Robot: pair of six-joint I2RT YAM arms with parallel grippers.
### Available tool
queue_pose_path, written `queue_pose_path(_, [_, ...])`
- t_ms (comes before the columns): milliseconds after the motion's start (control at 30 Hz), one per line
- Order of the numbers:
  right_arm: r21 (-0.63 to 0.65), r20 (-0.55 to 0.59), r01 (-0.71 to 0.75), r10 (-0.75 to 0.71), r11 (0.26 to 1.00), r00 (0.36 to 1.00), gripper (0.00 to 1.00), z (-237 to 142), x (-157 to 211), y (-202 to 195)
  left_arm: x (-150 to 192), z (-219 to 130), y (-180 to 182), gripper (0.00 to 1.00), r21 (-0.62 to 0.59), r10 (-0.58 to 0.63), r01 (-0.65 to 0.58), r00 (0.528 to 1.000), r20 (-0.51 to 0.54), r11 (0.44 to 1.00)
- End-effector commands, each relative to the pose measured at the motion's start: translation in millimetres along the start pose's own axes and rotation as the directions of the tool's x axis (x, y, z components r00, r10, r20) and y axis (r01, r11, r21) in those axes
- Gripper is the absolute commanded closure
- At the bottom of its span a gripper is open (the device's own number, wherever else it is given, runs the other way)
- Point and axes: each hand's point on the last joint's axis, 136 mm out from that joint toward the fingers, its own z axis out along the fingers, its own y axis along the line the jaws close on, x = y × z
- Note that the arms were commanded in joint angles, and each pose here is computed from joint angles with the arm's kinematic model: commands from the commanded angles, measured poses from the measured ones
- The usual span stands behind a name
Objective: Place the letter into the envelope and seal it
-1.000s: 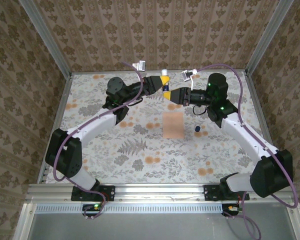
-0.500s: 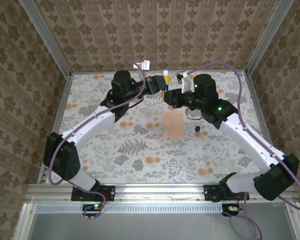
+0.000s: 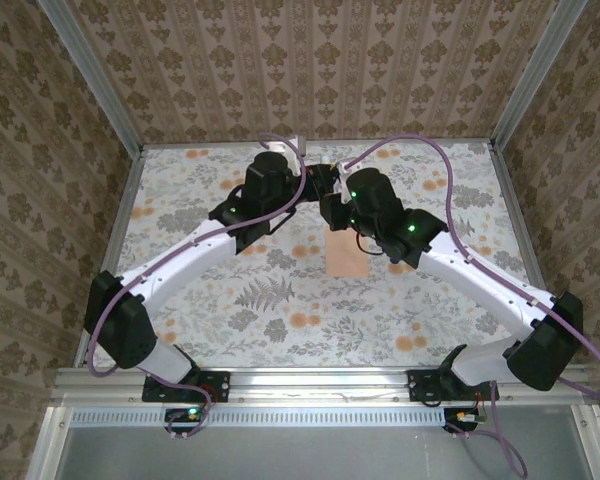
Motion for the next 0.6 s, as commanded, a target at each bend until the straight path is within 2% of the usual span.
queue_pose_path(0, [-0.158,0.101,0.059,-0.043,0.986,0.994,0.82,0,-21,47,29,-8,-50,1.0,0.153,0.001,0.015,0.994,-0.105,0.988])
queue_pose_path(133, [-0.193,0.09,0.056,-0.039,0.98,0.995,0.8,-9,-22,48,19,-13,-49,1.0,0.202,-0.008,0.026,0.996,-0.091,0.979])
queue_pose_path(233, [-0.234,0.062,0.026,-0.012,0.972,0.998,0.64,-20,-22,43,8,-20,-46,1.0,0.259,-0.008,0.029,0.997,-0.081,0.965])
queue_pose_path(333, [-0.324,0.028,-0.074,0.088,0.943,0.996,0.44,-38,-27,26,-9,-31,-44,1.0,0.353,-0.031,0.048,0.998,-0.055,0.934])
queue_pose_path(467, [-0.492,-0.029,-0.222,0.239,0.842,0.971,0.3,-73,-42,-4,-26,-52,-60,1.0,0.57,-0.014,0.043,0.998,-0.056,0.821])
queue_pose_path(567, [-0.649,-0.07,-0.238,0.255,0.722,0.964,0.28,-99,-49,-7,-29,-63,-72,1.0,0.683,0.027,0.024,0.998,-0.063,0.73])
